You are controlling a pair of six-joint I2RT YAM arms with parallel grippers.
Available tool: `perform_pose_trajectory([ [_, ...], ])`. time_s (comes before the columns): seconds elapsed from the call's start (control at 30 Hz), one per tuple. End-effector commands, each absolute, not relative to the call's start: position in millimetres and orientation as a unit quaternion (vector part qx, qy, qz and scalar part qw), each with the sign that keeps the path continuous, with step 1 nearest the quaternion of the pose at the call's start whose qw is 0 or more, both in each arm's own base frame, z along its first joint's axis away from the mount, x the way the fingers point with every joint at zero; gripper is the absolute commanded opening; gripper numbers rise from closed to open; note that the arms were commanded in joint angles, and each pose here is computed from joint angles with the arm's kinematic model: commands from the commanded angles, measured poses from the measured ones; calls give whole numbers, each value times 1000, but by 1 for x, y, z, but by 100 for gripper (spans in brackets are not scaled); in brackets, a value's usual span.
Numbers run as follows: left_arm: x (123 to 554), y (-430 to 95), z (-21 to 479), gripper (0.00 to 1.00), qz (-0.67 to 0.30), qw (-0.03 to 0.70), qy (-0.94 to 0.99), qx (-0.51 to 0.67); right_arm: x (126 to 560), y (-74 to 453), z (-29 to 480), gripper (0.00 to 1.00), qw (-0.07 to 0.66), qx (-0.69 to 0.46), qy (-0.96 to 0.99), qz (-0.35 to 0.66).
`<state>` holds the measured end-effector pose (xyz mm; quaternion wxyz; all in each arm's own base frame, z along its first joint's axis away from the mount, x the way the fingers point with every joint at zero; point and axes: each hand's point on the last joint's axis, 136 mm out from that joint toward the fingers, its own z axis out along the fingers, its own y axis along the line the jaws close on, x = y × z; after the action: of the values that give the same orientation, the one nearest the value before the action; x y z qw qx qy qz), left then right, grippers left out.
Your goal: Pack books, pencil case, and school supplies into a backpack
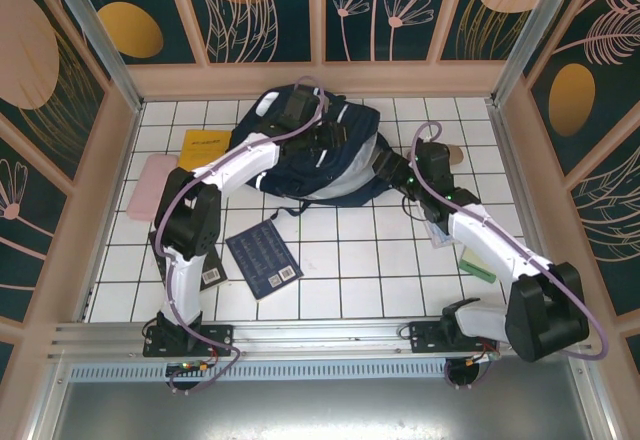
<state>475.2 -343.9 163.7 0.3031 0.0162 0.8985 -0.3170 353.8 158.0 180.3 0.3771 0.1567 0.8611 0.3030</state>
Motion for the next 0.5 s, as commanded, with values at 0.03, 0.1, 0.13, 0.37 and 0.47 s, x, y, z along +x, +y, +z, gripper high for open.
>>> perform_pose_trajectory([
  [0.03, 479, -306, 200, 66, -283, 356, 890, -26, 337, 176, 176, 67, 374, 106, 874, 292],
  [0.1, 469, -289, 205, 72, -264, 366, 892, -40, 332, 189, 174, 66, 370, 87, 876, 298],
  [0.13, 464, -282, 206, 74, -255, 368, 893, -48, 330, 195, 174, 66, 368, 79, 876, 301],
  [0.37, 405, -201, 187, 77, -186, 357, 904, -141, 312, 256, 163, 62, 342, 4, 882, 323],
  [0.47, 371, -175, 163, 72, -166, 337, 909, -179, 304, 281, 155, 62, 327, -23, 884, 334],
])
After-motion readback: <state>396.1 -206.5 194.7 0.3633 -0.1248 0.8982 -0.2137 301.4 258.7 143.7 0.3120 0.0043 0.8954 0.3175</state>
